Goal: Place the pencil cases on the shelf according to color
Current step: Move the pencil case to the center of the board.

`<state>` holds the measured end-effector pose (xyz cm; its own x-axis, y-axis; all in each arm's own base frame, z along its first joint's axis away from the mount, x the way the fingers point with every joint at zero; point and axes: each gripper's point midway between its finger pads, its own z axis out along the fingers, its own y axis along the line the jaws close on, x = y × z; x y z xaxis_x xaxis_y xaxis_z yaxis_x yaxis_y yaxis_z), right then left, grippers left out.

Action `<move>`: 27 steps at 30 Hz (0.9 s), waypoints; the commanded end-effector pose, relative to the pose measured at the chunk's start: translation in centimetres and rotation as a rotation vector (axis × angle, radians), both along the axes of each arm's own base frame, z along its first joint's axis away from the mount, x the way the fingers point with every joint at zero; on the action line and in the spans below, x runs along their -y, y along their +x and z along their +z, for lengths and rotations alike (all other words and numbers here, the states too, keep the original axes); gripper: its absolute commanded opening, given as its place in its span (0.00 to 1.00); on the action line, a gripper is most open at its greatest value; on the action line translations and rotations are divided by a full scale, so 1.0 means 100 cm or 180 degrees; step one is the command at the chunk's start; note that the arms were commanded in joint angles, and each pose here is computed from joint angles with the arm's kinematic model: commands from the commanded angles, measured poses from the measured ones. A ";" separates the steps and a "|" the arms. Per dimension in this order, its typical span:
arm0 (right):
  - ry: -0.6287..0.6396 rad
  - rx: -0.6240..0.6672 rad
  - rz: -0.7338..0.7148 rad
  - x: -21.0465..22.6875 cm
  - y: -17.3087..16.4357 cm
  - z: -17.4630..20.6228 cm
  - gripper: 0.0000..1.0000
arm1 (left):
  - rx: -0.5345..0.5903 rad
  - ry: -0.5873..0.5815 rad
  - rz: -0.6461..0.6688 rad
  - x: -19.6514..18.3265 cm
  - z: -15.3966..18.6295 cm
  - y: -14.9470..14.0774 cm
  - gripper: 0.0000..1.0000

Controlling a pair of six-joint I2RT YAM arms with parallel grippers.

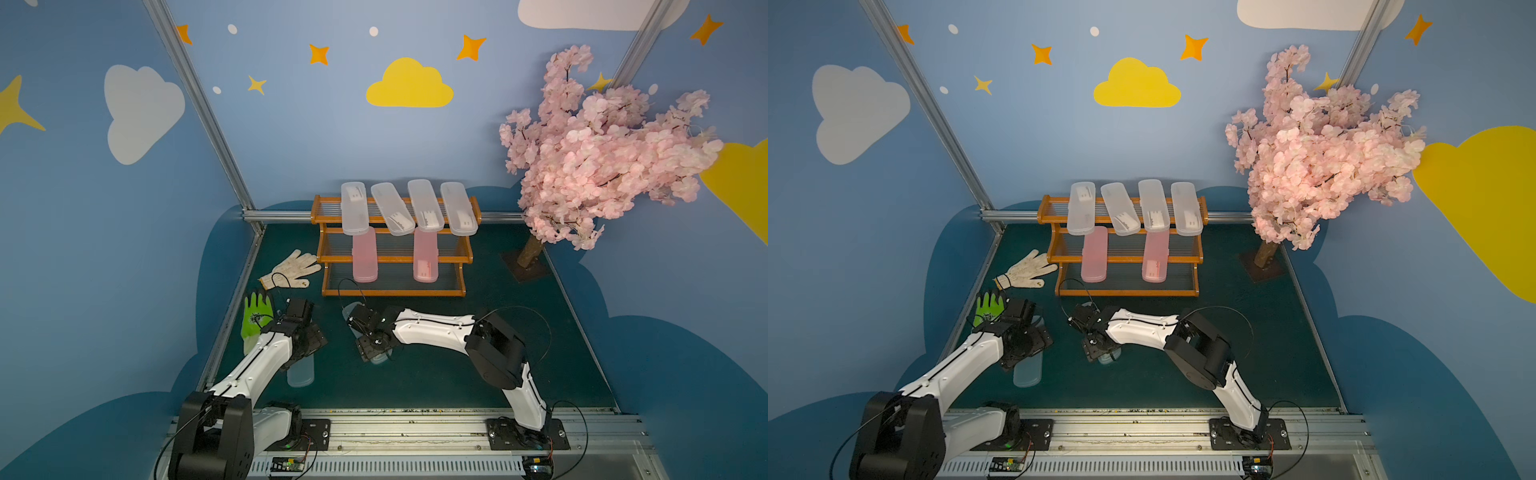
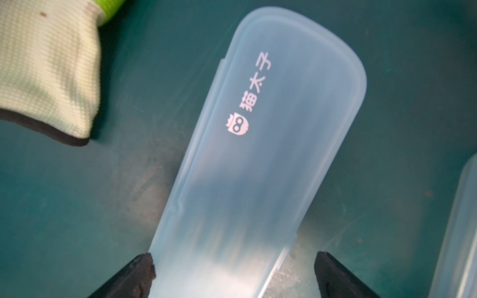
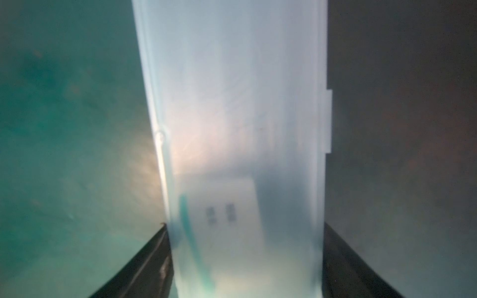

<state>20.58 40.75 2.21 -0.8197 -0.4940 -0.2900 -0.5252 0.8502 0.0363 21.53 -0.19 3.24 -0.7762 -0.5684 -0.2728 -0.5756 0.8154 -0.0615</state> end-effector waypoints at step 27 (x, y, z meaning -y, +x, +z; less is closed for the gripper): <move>-0.0140 0.0102 -0.0798 0.153 -0.033 0.014 0.88 | 0.0453 0.0076 -0.0832 0.065 0.046 -0.017 1.00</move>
